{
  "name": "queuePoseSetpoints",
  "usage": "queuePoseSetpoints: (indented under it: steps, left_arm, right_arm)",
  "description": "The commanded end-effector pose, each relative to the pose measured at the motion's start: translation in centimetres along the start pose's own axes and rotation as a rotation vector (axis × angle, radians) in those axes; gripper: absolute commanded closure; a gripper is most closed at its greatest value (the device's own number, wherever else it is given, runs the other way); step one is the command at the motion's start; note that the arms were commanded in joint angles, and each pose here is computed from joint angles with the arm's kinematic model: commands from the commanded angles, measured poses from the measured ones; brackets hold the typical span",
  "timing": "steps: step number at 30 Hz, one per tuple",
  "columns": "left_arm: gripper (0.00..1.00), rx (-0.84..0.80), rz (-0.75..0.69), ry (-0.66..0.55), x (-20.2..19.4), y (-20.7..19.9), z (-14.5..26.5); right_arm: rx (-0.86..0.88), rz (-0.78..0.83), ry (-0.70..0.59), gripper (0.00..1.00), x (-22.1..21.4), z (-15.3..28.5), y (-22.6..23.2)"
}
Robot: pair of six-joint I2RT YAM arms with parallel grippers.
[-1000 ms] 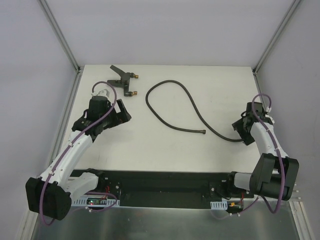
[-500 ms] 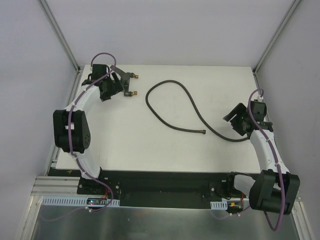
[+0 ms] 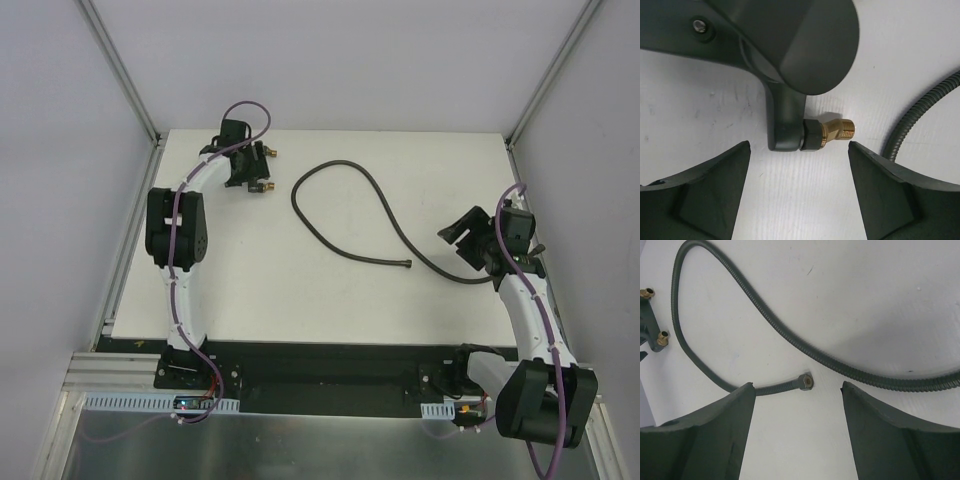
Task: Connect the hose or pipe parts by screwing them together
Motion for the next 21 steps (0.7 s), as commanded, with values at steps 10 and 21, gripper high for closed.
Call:
queuePoseSetpoints:
  steps: [10,21]
  left_arm:
    - [0.27,0.115,-0.044,-0.013,0.9,0.7,-2.0]
    - [0.49,0.089,-0.044,0.025,0.3,0.4,-2.9]
  right_arm:
    - [0.183,0.006,-0.043,0.28,1.4,1.7,3.6]
    - [0.221,-0.004,-0.022,0.27,0.9,1.7,3.9]
Point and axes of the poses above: each gripper's point midway between its finger pads, its own z axis back along the fingers, its own y axis along the line the jaws close on, x = y × z, the point moved 4 cm from there along z, back along the fingers, and after that the axes turned 6 degrees about -z, right-handed, at the moved point
